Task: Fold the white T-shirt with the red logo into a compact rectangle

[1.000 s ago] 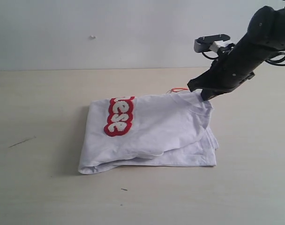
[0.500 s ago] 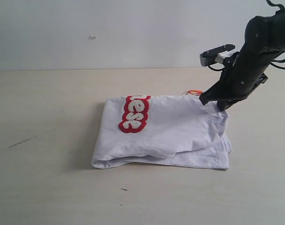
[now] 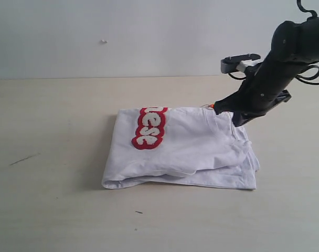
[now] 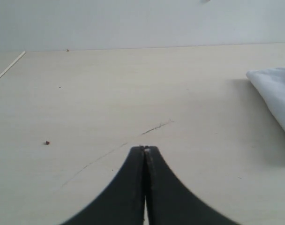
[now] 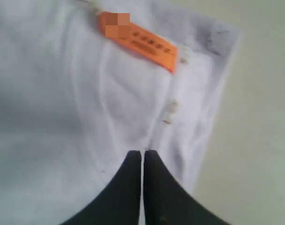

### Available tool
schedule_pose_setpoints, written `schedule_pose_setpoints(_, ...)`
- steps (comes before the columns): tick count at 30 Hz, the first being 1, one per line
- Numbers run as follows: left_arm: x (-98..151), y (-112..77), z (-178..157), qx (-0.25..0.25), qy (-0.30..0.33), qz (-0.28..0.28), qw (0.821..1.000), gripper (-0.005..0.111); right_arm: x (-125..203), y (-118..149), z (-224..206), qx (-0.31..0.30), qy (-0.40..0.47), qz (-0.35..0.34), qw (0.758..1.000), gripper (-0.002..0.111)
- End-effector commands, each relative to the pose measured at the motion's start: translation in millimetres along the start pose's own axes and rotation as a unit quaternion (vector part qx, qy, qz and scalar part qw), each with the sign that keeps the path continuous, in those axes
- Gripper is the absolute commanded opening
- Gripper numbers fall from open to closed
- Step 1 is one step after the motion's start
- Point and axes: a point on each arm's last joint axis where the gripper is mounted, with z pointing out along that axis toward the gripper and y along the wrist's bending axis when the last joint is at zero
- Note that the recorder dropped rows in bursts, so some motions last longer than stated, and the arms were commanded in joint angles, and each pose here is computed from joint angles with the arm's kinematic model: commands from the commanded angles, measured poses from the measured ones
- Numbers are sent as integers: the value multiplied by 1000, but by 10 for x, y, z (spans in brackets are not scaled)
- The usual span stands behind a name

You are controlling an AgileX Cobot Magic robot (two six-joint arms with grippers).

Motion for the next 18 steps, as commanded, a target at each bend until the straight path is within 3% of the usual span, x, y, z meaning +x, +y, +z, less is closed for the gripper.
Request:
schedule_pose_setpoints(1, -1, -2, 0, 1, -6, -3, 1000, 0, 4, 488, 196, -75, -1, -64, 995, 0)
schedule_pose_setpoints(2, -1, -2, 0, 1, -6, -3, 1000, 0, 12, 641, 295, -82, -3, -72, 994, 0)
schedule_pose_setpoints(9, -1, -2, 0, 1, -6, -3, 1000, 0, 190, 1053, 824, -88, 31, -126, 988, 0)
schedule_pose_setpoints(14, -1, -2, 0, 1, -6, -3, 1000, 0, 38, 1386, 709, -112, 26, -202, 973, 0)
schedule_pose_setpoints(18, -1, -2, 0, 1, -6, -3, 1000, 0, -60, 1443, 618, -116, 23, -217, 969, 0)
